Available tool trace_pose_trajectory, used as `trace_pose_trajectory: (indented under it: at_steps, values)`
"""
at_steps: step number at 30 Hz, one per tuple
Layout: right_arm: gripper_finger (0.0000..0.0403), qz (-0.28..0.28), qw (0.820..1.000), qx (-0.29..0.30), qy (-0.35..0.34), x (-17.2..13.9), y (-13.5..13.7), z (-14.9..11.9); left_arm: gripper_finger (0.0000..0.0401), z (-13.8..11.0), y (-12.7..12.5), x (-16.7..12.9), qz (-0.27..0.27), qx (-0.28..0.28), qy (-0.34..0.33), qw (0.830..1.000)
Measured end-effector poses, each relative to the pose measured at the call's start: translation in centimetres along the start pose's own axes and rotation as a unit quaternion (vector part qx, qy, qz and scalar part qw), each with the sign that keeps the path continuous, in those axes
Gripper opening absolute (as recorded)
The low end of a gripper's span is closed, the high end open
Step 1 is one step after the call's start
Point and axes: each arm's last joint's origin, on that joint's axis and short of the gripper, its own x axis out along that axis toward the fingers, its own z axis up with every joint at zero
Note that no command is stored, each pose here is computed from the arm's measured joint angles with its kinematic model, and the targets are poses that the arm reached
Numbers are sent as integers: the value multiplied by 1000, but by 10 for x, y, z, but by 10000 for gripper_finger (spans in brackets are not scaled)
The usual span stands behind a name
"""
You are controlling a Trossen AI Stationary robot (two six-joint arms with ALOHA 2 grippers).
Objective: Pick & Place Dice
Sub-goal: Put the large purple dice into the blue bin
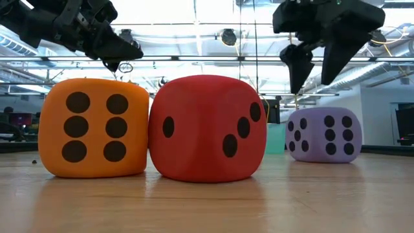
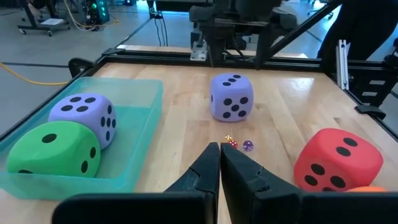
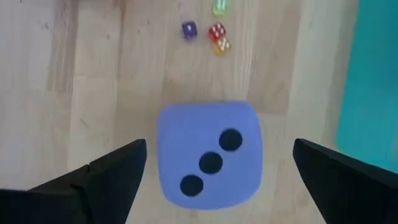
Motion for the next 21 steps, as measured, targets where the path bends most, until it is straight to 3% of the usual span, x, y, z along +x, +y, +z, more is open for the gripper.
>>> trace_pose_trajectory:
  at_steps: [7,21]
  values:
    - [399,37,999,36,11,8,-7,-6,21,-3,0,0,0,17,14,1000]
    - [400,2,1000,2,21,16,-8,-12,21,-2,1,0,13,36,13,999]
